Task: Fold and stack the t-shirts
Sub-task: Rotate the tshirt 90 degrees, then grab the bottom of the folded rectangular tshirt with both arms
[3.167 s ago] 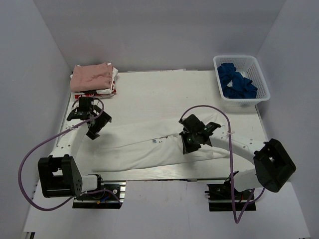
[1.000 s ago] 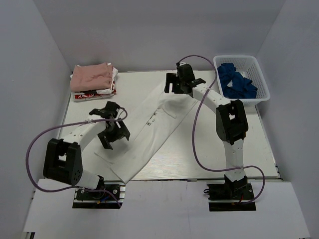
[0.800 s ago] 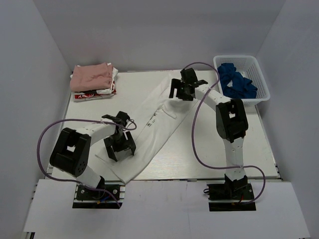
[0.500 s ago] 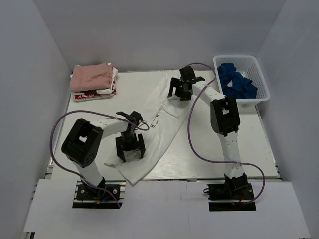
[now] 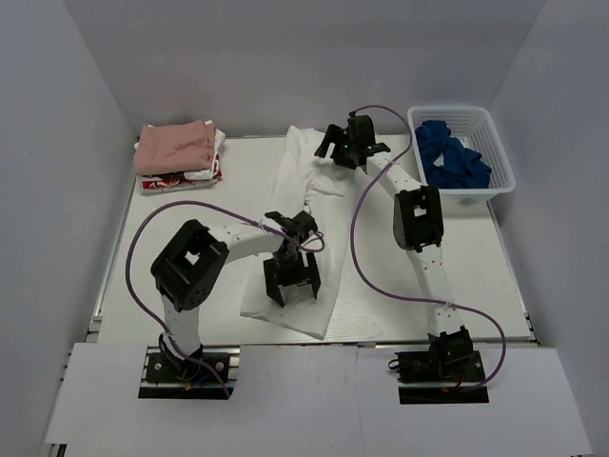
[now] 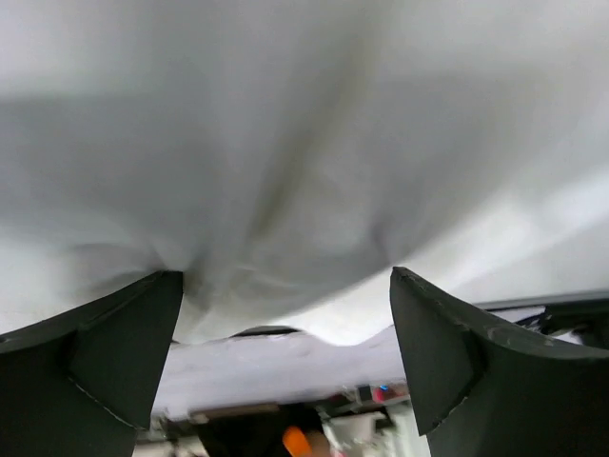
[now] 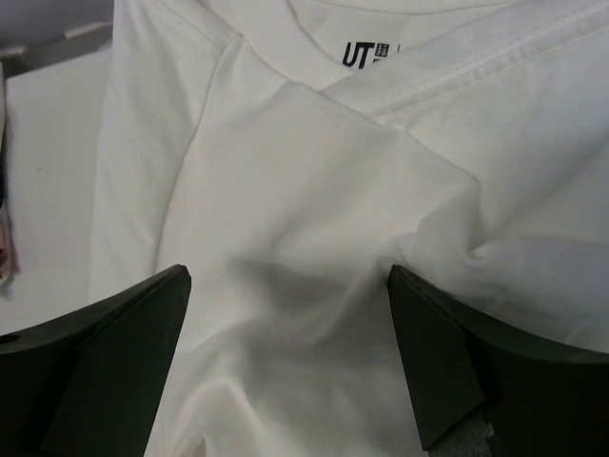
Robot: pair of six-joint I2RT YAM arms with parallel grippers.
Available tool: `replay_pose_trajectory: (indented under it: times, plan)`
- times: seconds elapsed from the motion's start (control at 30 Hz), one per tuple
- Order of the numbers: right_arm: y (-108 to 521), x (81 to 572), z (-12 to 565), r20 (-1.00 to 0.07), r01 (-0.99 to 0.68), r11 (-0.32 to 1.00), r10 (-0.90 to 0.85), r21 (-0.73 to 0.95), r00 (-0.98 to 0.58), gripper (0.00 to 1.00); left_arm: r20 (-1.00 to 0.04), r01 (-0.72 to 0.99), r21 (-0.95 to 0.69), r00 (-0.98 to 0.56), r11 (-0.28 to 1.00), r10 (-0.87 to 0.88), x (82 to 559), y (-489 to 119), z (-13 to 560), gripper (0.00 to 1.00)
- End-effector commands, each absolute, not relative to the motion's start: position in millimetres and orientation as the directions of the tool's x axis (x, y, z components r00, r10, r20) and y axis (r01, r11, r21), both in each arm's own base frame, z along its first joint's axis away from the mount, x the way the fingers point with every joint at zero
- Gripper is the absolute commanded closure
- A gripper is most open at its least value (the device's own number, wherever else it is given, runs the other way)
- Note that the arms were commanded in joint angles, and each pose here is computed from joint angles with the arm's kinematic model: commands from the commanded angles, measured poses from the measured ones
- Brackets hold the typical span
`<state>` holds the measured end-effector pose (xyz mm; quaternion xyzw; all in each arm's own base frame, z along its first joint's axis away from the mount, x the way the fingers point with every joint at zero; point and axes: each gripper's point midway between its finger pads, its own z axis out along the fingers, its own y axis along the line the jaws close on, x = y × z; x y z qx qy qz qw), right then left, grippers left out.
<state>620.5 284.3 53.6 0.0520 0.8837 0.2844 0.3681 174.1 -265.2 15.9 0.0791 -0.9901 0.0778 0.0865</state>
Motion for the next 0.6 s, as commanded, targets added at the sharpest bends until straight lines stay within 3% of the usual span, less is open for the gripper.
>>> replay_pose_trajectory:
  times: [0.0,0.07,0.13,0.23,0.27,0.37,0.47,0.5,0.57]
  plan:
    - [262.1,655.0,74.0,-0.712,-0.113,0.849,0.352,0.516,-0.608,0.1,0.015,-0.065,-0.317,-0.998,0.946,-0.064,182.1,-319.6,17.8,0.0]
    - [269.0,649.2,110.1,-0.732,-0.176,0.835,0.332,0.522,-0.595,0.1,-0.09,-0.011,-0.256,-0.995,0.966,-0.035,179.5,-316.0,31.4,0.0]
    - [274.5,640.8,129.5,-0.78,-0.249,0.855,0.247,0.454,-0.575,0.1,-0.236,0.052,-0.291,-0.972,0.955,-0.019,188.0,-325.5,68.0,0.0]
    - [276.1,612.8,203.1,-0.843,-0.351,0.858,0.158,0.375,-0.514,0.1,-0.363,0.099,-0.322,-0.932,0.941,-0.027,195.3,-323.8,106.0,0.0]
    - [275.6,602.0,234.7,-0.87,-0.383,0.857,0.139,0.345,-0.473,0.1,-0.372,0.092,-0.303,-0.928,0.948,-0.029,195.1,-316.5,109.1,0.0]
    - [262.5,566.1,241.3,-0.865,-0.354,0.89,0.081,0.286,-0.496,0.1,-0.4,0.02,-0.203,-0.914,0.979,-0.064,195.0,-284.1,100.7,0.0]
    - [233.2,513.0,237.5,-0.848,-0.24,0.932,0.114,0.272,-0.517,0.1,-0.397,-0.148,-0.028,-0.906,0.989,-0.147,186.1,-221.6,73.9,0.0]
    - [217.4,469.8,215.5,-0.818,-0.217,0.939,0.101,0.267,-0.567,0.1,-0.417,-0.197,0.038,-0.894,0.98,-0.164,184.9,-198.9,73.2,0.0]
    - [225.2,441.6,208.5,-0.805,-0.231,0.93,0.103,0.287,-0.585,0.1,-0.411,-0.236,0.069,-0.892,0.969,-0.188,178.2,-183.0,65.7,0.0]
